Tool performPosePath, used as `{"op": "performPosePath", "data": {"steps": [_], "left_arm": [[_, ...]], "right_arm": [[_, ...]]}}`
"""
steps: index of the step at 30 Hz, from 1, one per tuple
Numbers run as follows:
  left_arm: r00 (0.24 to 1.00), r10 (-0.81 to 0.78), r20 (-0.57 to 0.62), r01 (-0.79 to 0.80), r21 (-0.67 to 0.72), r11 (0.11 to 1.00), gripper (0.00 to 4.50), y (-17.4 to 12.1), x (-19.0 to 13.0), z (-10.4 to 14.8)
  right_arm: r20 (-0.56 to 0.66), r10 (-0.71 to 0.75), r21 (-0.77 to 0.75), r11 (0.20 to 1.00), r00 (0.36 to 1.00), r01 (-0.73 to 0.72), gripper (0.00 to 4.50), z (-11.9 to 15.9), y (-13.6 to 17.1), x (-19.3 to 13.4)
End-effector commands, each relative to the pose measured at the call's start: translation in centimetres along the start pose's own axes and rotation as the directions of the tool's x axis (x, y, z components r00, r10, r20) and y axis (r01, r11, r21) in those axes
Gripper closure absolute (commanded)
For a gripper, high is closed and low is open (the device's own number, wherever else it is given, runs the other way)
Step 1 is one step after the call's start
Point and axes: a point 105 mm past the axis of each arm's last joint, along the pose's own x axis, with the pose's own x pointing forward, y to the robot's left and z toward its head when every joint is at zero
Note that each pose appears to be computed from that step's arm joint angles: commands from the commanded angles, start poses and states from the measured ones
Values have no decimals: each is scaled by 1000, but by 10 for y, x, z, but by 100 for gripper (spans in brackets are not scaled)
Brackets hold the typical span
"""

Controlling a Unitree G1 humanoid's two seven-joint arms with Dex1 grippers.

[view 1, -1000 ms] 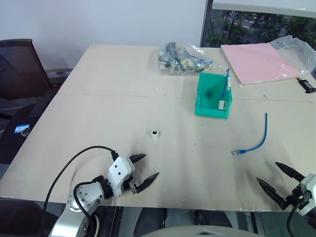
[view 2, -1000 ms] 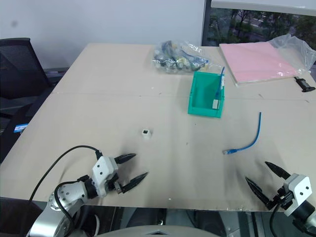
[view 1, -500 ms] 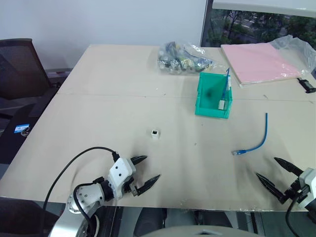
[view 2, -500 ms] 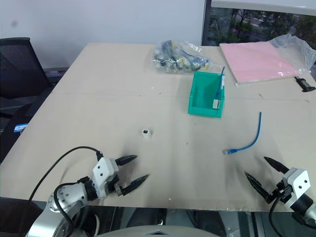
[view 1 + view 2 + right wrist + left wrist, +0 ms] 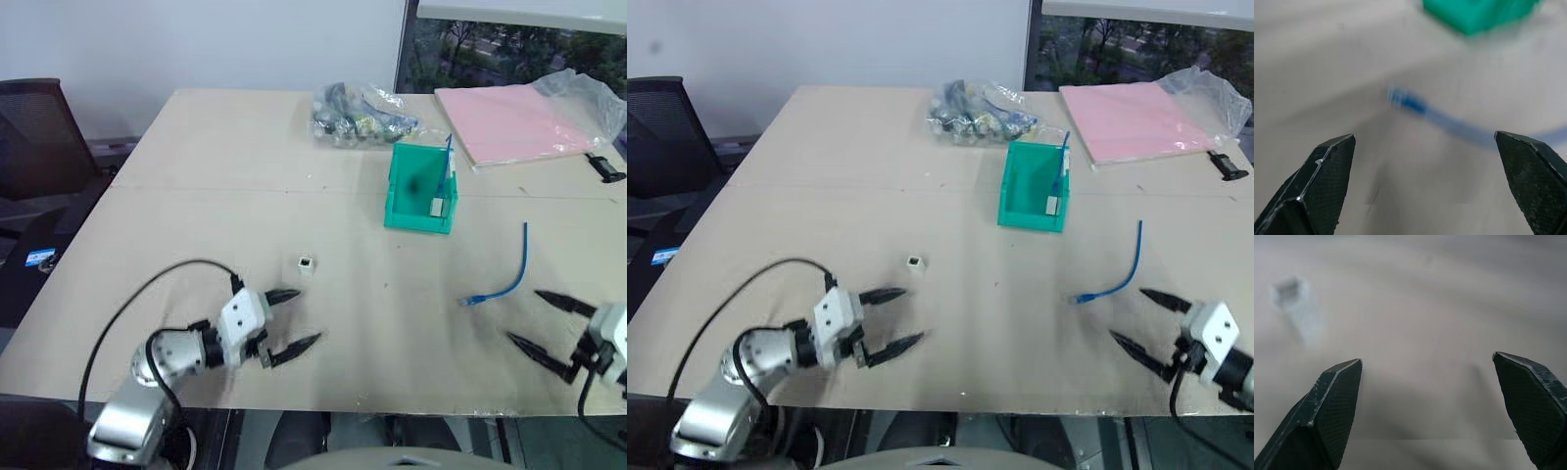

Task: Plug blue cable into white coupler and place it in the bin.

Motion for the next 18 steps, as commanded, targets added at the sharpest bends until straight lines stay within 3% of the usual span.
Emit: {"op": "performPosePath", "data": {"steps": [1,7,13,16,18], "left_arm": [[980,-185,68,182,41,982,12,-8,8,39],[936,-350,26,348,60,936,12,-1,16,69],[945,-328,-3,328,56,943,12,18,22,77],[947,-321,-16,321,48,946,0,21,22,76],[947,-321,-23,322,49,946,0,21,22,75]], "right_arm": [[-86,114,-54,991,990,-119,0,6,-3,16],[-220,226,-49,969,949,-242,0,2,-25,37],[-208,321,-16,943,924,-332,0,3,-33,52],[-205,362,-11,928,909,-373,65,2,-30,57],[-203,379,-20,920,903,-390,143,2,-27,59]]}}
